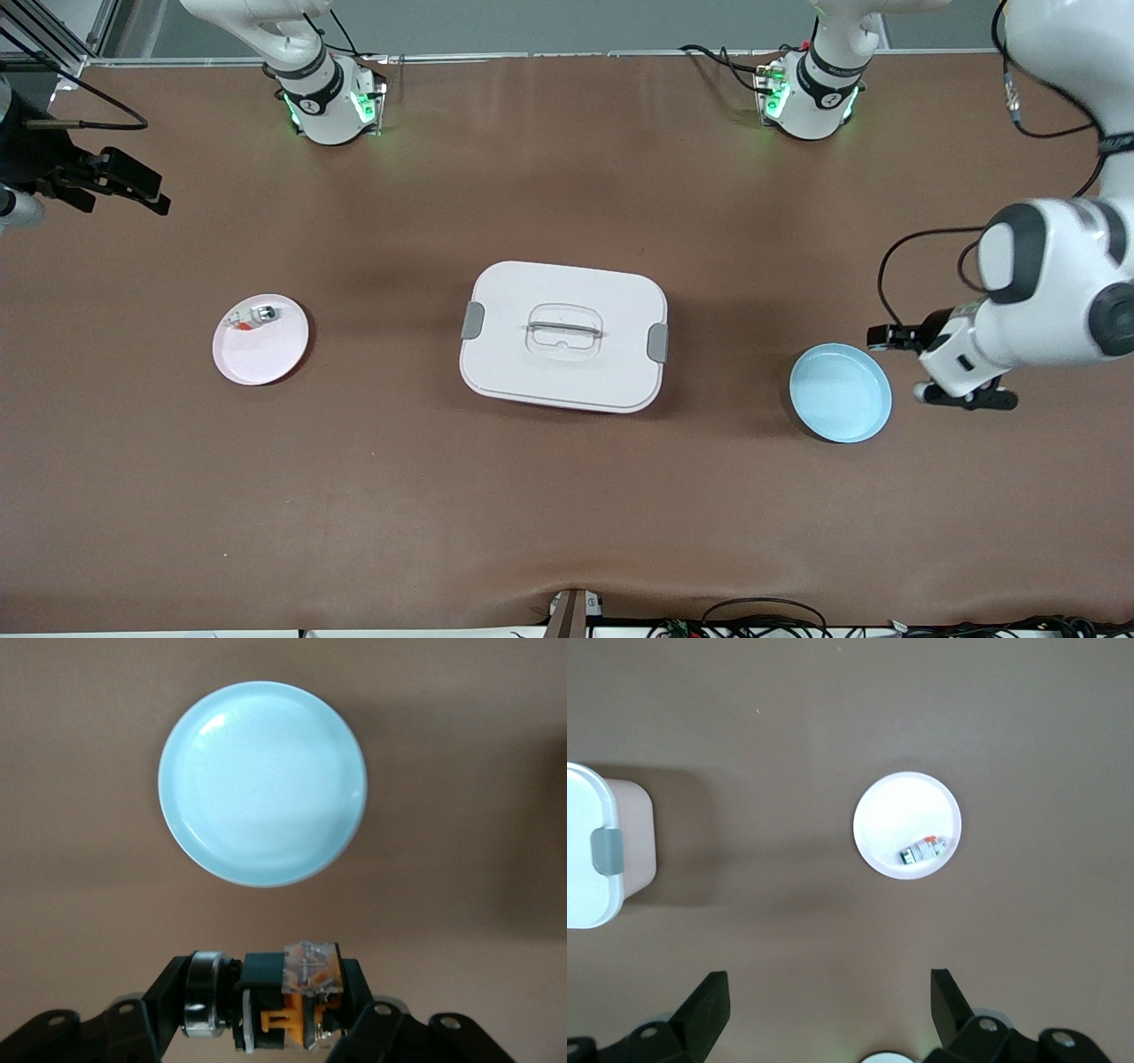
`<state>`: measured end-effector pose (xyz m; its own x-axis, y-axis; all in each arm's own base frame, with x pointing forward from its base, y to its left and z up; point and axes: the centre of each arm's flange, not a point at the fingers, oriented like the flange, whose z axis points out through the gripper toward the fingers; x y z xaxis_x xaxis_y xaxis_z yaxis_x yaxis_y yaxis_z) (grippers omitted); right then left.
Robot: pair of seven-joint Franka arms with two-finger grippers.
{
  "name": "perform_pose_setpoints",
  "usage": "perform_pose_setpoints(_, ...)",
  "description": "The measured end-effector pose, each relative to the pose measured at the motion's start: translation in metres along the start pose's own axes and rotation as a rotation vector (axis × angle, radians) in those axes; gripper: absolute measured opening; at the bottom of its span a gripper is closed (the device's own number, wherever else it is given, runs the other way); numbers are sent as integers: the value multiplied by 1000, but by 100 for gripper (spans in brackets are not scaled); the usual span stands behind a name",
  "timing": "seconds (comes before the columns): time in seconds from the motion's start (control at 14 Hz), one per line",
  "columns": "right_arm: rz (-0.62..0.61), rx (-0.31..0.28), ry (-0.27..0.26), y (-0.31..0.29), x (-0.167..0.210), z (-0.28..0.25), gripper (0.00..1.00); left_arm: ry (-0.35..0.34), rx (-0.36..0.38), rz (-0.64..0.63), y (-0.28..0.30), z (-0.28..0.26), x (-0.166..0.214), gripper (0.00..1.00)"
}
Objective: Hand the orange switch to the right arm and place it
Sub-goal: 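Carry the switch over the box while the right gripper rises toward it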
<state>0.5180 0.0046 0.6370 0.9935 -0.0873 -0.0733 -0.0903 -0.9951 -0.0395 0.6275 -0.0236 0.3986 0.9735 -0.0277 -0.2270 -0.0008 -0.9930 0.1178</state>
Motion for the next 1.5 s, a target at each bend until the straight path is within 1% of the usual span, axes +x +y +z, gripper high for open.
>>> perform_pose_setpoints(0.21, 43, 22, -36, 22, 6, 9, 100, -10, -83, -115, 33, -61, -29, 73)
perform_pose_setpoints(0.36, 50, 21, -68, 25, 13, 23, 100, -13, -137, -186, 83, -103, -48, 73)
perform_pose_setpoints(0.5, 51, 17, -129, 24, 29, 52, 100, -21, -209, -311, 135, -136, -65, 73)
perform_pose_setpoints(0.64, 56, 12, -200, 26, 50, 92, 100, -42, -255, -398, 181, -150, -80, 73)
perform_pose_setpoints(0.79, 64, 8, -260, 29, 65, 126, 100, -52, -272, -434, 226, -158, -96, 73)
perform_pose_setpoints(0.86, 69, 7, -279, 32, 70, 137, 100, -57, -286, -452, 245, -160, -103, 73)
perform_pose_setpoints(0.93, 73, 7, -288, 33, 72, 142, 100, -70, -316, -480, 263, -161, -109, 73)
perform_pose_setpoints(1.07, 69, 20, -295, 30, 72, 142, 100, -102, -387, -583, 291, -166, -117, 73)
perform_pose_setpoints(1.15, 60, 41, -290, 22, 72, 139, 100, -100, -422, -639, 302, -169, -119, 73)
perform_pose_setpoints(1.22, 48, 86, -282, 10, 73, 135, 100, -94, -450, -677, 313, -171, -121, 73)
perform_pose_setpoints(1.29, 39, 154, -265, -4, 75, 130, 100, -88, -473, -702, 325, -172, -124, 73)
perform_pose_setpoints(1.36, 33, 219, -240, -16, 77, 124, 100, -82, -497, -725, 338, -172, -126, 73)
perform_pose_setpoints(1.5, 24, 308, -174, -34, 81, 108, 100, -89, -543, -819, 364, -168, -130, 73)
